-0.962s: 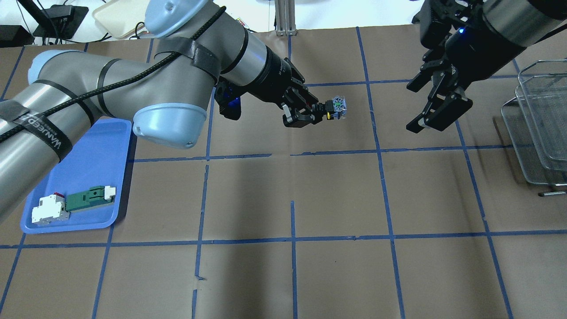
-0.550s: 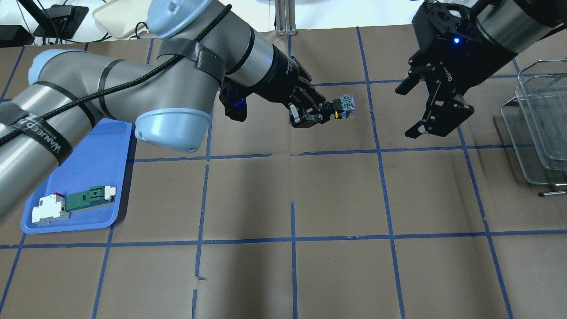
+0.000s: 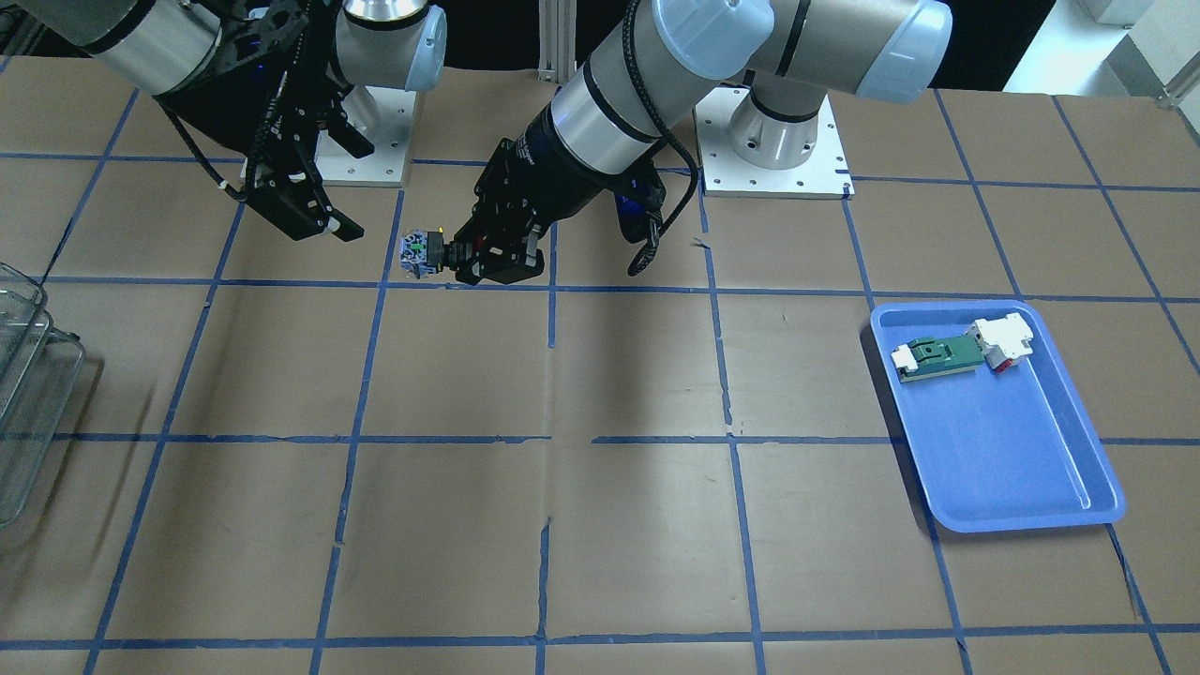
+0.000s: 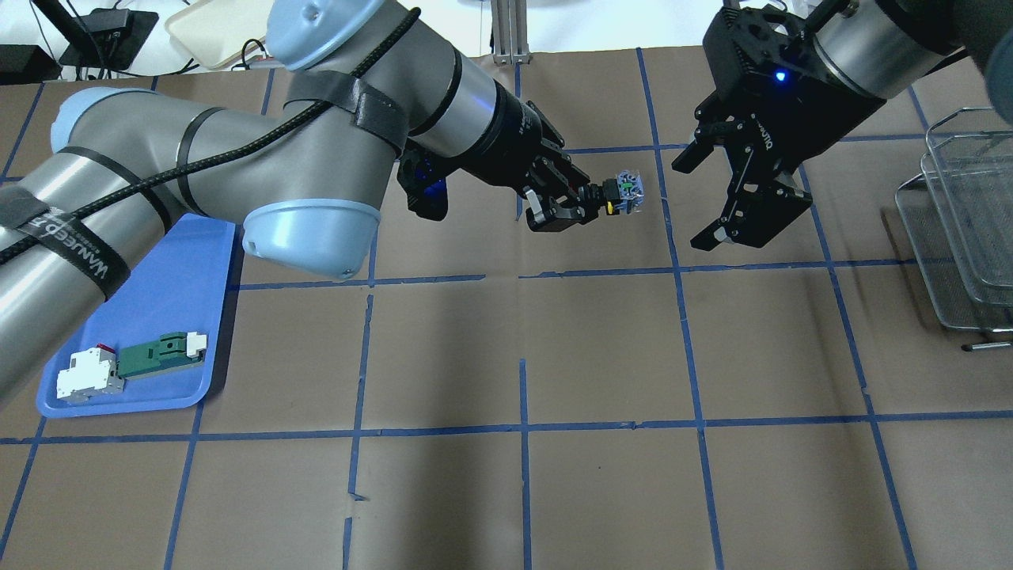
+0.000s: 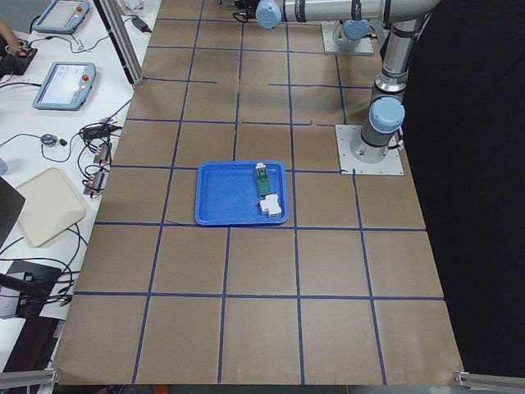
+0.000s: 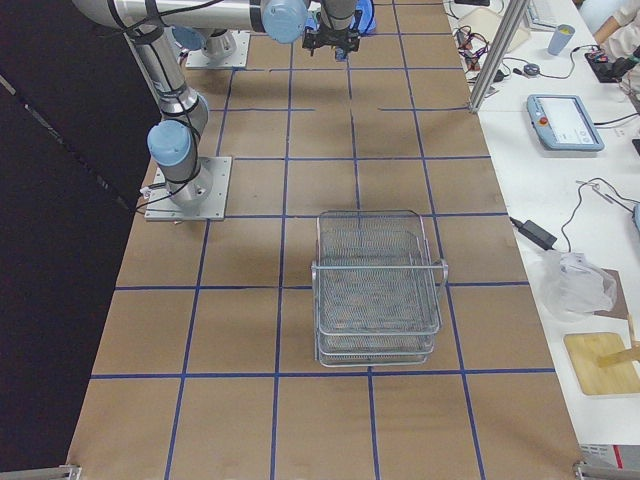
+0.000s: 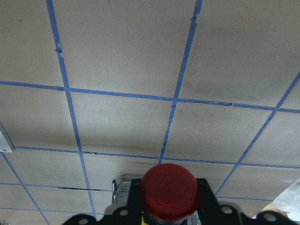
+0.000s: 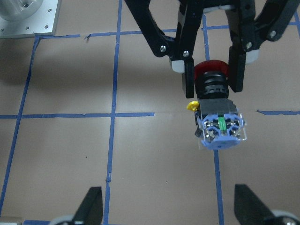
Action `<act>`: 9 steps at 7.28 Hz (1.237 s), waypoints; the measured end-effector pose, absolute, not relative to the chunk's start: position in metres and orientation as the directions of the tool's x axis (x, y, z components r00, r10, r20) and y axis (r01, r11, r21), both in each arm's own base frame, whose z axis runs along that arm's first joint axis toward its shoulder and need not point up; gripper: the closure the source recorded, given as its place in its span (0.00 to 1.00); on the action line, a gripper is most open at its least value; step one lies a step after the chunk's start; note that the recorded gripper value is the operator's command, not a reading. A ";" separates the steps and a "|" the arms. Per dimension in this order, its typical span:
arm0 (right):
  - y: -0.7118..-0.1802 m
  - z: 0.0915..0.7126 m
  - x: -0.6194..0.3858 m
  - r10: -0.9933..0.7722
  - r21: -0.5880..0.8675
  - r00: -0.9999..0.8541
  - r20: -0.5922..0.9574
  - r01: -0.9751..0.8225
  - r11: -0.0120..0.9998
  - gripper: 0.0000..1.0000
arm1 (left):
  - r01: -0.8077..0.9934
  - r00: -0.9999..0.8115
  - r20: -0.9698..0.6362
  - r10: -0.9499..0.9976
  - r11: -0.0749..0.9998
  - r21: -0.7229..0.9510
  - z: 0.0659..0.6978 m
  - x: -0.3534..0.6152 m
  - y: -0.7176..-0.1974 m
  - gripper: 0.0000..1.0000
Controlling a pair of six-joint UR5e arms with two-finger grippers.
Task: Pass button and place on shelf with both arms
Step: 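Close the right gripper on the button's red cap beside the left gripper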
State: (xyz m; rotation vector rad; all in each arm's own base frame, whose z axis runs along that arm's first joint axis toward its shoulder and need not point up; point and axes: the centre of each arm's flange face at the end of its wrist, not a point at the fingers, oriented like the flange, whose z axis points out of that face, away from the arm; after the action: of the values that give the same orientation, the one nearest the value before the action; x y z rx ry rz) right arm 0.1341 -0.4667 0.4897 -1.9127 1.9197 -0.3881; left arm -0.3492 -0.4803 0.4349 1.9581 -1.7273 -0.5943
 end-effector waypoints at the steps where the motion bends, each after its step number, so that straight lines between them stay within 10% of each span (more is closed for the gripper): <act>1: -0.468 0.493 0.138 -0.997 -0.488 0.008 -0.077 -0.872 0.031 0.00 | -0.790 0.118 -0.021 -0.993 -0.107 0.603 0.438 -0.351 -0.478 1.00; 9: -0.479 0.490 0.161 -0.997 -0.496 -0.024 -0.070 -0.867 0.056 0.00 | -0.741 0.121 -0.047 -0.992 -0.122 0.661 0.466 -0.351 -0.453 1.00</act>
State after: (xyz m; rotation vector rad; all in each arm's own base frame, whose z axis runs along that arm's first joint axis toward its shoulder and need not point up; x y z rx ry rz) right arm 0.1605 -0.4786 0.4898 -1.8639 1.9461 -0.4469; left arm -0.3514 -0.4534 0.4656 1.9214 -1.6708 -0.6830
